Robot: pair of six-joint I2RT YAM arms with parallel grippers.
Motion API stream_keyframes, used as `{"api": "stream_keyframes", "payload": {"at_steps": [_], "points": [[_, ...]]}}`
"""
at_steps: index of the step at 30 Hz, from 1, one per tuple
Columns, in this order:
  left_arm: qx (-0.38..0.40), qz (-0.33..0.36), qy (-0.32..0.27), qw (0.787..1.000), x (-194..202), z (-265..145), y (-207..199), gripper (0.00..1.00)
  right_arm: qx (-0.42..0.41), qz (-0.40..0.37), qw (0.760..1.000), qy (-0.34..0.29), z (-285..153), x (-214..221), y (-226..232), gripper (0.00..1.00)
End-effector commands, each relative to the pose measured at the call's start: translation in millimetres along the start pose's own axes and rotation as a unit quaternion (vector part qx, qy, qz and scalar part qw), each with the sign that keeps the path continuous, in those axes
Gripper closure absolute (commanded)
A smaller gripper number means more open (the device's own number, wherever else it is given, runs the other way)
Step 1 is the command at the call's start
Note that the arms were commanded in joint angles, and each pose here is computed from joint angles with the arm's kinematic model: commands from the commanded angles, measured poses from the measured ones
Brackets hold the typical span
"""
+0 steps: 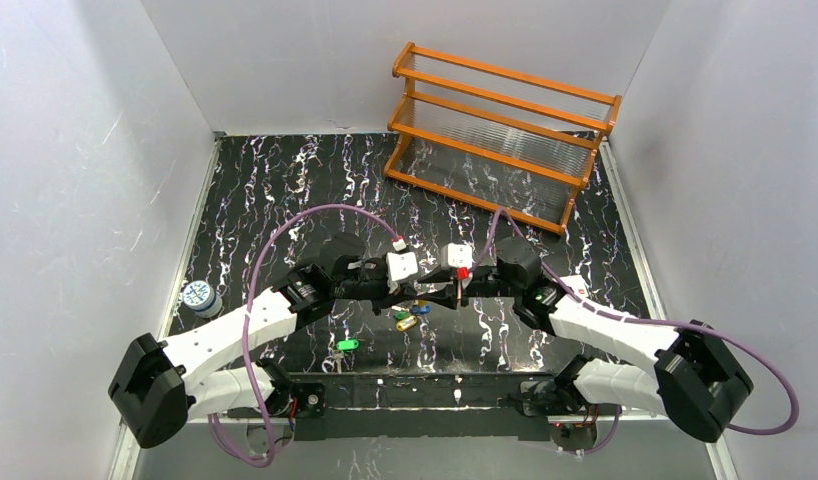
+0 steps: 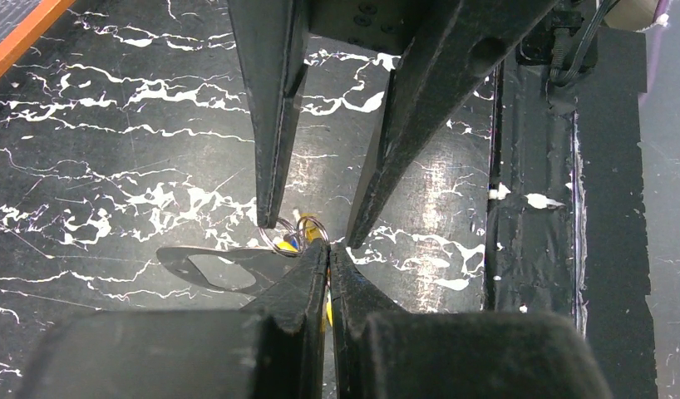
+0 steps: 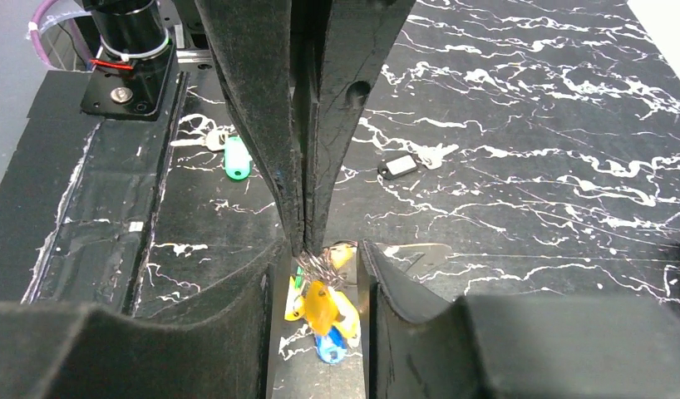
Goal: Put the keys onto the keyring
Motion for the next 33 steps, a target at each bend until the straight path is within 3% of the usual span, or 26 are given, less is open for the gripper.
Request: {"api": "stream_keyframes", "payload": {"at_steps": [1, 23, 29, 33], "points": [[-0.004, 0.015, -0.014, 1.0, -11, -2, 4, 1.0, 0.019, -0.044, 0.999, -0.019, -6, -21, 0, 0.56], [-0.013, 0.026, -0.037, 0.999, -11, -6, -1, 1.0, -0.041, -0.056, 0.998, 0.001, -2, -8, 6, 0.65], [-0.01, 0.024, -0.041, 0.999, -11, -6, -1, 1.0, -0.034, -0.051, 0.998, -0.001, 1, -9, 4, 0.78], [-0.016, 0.02, -0.045, 0.999, -10, -6, -2, 1.0, -0.039, -0.038, 0.999, -0.003, 4, -9, 3, 0.98]]}}
Point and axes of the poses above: each gripper's point midway between its finger pads, its own z axis out along the fingers, its own y axis along the line the jaws close on, x = y × z, the point moved 10 cm from there along -z, back along the fingers, and after that the axes turned 11 degrees about z, right-handed, at the moved point
